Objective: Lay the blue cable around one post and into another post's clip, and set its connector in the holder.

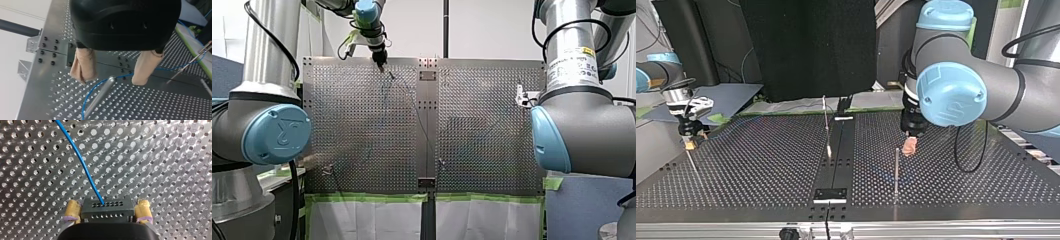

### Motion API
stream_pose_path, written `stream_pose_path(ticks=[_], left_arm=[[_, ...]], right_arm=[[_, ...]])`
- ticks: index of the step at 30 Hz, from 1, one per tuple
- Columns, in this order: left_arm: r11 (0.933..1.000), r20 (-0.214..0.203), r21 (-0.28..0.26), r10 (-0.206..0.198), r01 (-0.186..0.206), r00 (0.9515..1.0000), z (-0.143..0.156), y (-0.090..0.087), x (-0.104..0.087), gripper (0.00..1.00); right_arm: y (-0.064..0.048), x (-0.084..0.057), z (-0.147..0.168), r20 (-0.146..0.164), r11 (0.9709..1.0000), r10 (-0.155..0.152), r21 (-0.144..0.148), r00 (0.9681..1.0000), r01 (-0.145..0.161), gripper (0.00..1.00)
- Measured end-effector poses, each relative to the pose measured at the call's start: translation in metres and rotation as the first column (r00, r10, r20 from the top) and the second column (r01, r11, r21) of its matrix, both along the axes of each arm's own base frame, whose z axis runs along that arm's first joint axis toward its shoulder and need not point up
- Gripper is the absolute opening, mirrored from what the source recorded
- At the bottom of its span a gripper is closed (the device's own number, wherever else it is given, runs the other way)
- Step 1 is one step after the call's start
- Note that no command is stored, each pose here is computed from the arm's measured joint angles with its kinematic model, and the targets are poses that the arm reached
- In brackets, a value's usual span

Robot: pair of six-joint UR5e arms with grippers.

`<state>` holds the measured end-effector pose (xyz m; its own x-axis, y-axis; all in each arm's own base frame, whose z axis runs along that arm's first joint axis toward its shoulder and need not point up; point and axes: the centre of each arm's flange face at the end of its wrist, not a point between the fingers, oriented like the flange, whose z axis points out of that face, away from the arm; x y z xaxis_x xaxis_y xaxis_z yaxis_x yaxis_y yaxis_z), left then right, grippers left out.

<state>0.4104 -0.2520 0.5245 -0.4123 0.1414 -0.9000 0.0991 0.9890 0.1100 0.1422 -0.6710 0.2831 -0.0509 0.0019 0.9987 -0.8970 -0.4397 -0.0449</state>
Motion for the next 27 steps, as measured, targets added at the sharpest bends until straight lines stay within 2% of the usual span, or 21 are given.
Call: stream_pose_path(ticks=[11,18,27], left_arm=[[0.9999,-0.012,-0.008,0.012,-0.012,0.9999,-0.0001,0.0015,-0.0018,1.00],[0.9980,-0.008,-0.024,0.058,-0.058,0.9983,0.0004,0.0058,-0.0009,1.00],[0.9966,-0.005,-0.036,0.074,-0.074,0.9972,0.0007,0.0078,0.0002,1.00]], right_arm=[[0.0000,0.0000,0.0000,0.000,1.0000,0.000,0.000,1.0000,0.000,1.00],[0.0000,0.0000,0.0000,0.000,1.0000,0.000,0.000,1.0000,0.000,1.00],[0.0000,0.0000,0.0001,0.000,1.0000,0.000,0.000,1.0000,0.000,1.00]])
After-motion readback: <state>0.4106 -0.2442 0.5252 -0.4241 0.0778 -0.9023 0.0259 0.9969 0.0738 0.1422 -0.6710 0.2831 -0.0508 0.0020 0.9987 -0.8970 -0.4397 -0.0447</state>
